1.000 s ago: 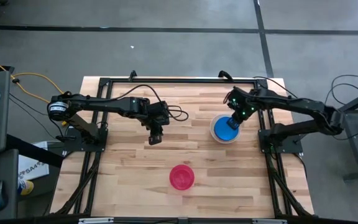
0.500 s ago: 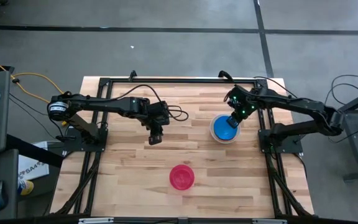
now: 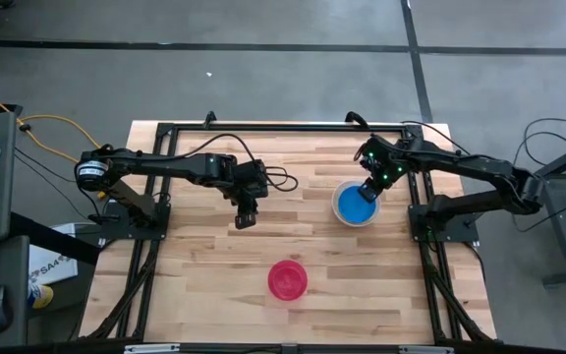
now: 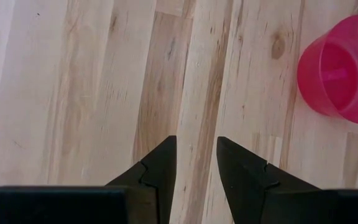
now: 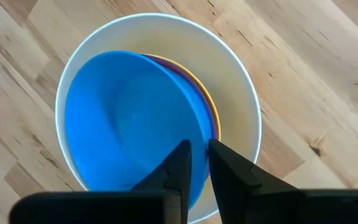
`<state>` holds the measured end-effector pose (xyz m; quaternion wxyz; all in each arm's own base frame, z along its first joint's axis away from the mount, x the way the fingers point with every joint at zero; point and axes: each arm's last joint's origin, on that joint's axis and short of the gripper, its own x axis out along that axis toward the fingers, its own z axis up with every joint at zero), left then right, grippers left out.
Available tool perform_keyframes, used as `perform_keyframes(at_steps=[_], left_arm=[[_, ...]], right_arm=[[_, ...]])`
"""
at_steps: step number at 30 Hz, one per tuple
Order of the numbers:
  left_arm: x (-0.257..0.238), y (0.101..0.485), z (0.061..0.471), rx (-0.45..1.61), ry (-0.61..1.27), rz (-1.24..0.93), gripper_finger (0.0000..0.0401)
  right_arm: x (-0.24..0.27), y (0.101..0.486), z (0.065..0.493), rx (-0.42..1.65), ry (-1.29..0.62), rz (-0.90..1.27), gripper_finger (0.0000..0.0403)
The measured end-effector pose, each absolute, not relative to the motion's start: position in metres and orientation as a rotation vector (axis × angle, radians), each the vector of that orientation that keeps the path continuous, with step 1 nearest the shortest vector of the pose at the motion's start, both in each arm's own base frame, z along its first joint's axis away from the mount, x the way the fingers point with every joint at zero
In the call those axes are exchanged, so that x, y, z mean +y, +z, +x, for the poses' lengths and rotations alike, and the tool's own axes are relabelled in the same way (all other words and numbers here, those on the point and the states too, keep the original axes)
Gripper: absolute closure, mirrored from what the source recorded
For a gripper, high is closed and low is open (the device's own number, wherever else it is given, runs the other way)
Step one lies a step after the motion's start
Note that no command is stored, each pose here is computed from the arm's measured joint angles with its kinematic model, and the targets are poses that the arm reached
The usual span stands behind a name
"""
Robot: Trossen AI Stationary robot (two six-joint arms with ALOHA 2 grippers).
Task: Nest bowls inside each other
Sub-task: Stack the blue bowl on top of the violet bowl, then stack the red bowl on top of the blue bowl
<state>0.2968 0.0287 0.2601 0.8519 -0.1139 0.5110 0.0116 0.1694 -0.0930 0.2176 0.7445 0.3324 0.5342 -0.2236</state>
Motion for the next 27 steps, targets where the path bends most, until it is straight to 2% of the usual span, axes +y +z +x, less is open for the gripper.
perform_keyframes(at_steps=[13,19,27], left_arm=[[0.029,0.26,0.297,1.076,0.025,-0.24,0.0285],[0.029,0.26,0.297,1.076,0.025,-0.24,0.0285],[0.029,0.26,0.297,1.076,0.026,-0.241,0.0285]], right_arm=[[-0.096,0.218,0.171,1.155,-0.529,0.66,0.0303],[-0.087,0.221,0.184,1.077,-0.4,0.691,0.0298],[-0.045,0.226,0.208,1.025,-0.236,0.659,0.0304]])
